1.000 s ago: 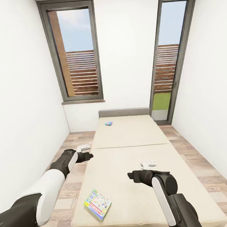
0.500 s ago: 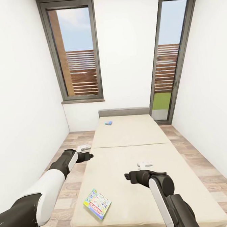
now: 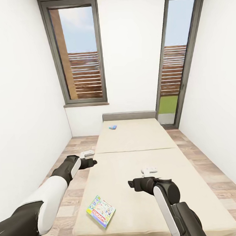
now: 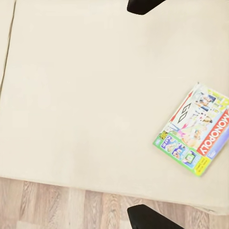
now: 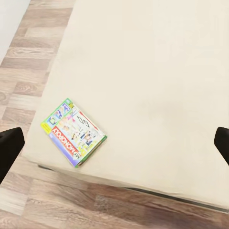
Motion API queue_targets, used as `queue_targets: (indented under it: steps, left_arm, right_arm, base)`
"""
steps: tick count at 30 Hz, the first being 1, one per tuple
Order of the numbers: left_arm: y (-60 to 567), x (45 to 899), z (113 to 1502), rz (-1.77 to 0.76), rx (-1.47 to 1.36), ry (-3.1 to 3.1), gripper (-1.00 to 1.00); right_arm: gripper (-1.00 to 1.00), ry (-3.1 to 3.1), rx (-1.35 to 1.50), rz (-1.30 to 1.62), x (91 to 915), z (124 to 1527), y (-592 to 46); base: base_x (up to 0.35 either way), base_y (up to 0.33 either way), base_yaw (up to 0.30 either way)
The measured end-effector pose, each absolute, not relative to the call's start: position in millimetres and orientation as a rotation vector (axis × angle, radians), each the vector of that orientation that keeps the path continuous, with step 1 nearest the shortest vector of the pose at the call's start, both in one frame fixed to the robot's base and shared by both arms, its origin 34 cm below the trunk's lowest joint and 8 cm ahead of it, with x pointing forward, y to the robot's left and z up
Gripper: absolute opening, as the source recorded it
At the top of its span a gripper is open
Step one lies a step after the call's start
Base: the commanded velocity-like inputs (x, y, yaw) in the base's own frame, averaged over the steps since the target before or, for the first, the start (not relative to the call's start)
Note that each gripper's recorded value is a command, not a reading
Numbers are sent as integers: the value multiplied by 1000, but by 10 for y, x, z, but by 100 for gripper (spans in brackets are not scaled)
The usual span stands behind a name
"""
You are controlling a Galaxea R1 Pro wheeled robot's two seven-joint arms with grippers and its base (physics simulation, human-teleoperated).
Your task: Put all the toys in the child's room - the three board games (two on the bed and one on the table), the two jigsaw puzzles on the table, and the tennis ball on the table - inside the toy box on the table in the child's room.
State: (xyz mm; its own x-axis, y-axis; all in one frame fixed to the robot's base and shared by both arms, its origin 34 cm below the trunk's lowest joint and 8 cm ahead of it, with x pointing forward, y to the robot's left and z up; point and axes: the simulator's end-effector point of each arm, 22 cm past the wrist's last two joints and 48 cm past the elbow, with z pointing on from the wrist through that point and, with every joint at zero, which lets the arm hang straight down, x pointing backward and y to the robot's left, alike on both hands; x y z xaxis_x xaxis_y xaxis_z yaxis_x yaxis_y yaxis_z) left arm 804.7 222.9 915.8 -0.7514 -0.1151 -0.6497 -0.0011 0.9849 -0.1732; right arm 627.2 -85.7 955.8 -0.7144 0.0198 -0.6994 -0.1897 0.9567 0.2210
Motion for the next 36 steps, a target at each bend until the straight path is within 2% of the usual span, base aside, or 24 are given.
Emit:
queue_targets:
  steps: [24,36]
  left_arm:
    - [2272,8096,8878,-201,-81,2411,100]
    - [2251,8107,8711,-200,-77,2411,100]
  right_arm:
    - [100,2339,-128,364,6304,9257,-826]
    - [100,2314,-261,495,6174,9168,-373]
  base:
    - [0,0,0]
    - [0,0,0]
